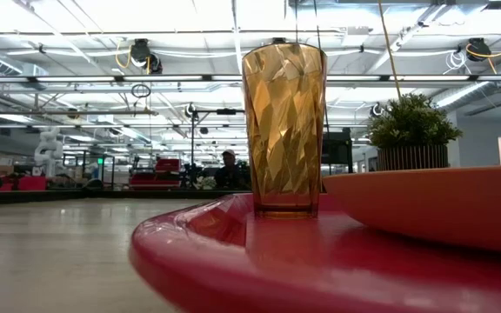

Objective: Pick and place plate/cup/fork/spoon on tray
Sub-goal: Put the red fork on the red serving tray to the right of the orange plate, then put the yellow spoon on the red tray to the right of the red fork

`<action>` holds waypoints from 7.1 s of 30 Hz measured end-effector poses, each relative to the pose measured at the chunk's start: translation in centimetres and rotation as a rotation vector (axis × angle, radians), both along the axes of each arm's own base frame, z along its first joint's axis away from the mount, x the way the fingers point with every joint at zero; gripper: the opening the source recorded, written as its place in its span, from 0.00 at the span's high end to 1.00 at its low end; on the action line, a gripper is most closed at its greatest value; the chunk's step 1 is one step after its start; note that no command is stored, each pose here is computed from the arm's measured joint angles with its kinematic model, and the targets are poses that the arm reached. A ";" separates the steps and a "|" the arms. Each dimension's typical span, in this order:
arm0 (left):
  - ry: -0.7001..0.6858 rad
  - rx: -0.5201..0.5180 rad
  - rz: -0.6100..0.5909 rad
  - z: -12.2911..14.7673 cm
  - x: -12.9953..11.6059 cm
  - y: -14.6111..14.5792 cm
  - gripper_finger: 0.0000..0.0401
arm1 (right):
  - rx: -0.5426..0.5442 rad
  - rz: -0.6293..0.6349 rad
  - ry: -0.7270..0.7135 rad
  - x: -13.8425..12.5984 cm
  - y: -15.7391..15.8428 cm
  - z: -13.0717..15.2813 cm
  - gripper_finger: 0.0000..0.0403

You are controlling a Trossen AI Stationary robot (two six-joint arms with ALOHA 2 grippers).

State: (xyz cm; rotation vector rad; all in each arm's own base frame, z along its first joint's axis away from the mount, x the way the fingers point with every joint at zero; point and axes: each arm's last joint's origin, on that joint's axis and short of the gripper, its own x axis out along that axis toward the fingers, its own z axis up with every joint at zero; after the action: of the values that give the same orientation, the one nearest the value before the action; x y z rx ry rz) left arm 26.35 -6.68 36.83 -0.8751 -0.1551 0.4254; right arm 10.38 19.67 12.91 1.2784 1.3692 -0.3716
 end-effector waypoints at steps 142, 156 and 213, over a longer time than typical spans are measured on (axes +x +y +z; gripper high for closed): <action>1.428 -0.878 0.016 -10.2 -10.1 -11.5 0.81 | -0.280 -0.272 -0.407 3.0 -12.1 11.2 1.00; 1.559 -1.003 0.040 -16.8 -11.5 -11.2 0.48 | -0.279 -0.272 -0.407 3.0 -12.1 11.2 1.00; 1.444 -1.048 -0.069 -23.7 -12.3 -9.2 0.93 | -0.190 -0.264 -0.469 3.5 -11.6 11.8 1.00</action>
State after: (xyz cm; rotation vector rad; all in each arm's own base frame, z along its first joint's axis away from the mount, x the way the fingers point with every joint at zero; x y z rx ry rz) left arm 14.07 -15.83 13.10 -1.3574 1.5443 1.0060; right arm 13.88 8.06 24.71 1.2885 0.7555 -0.3450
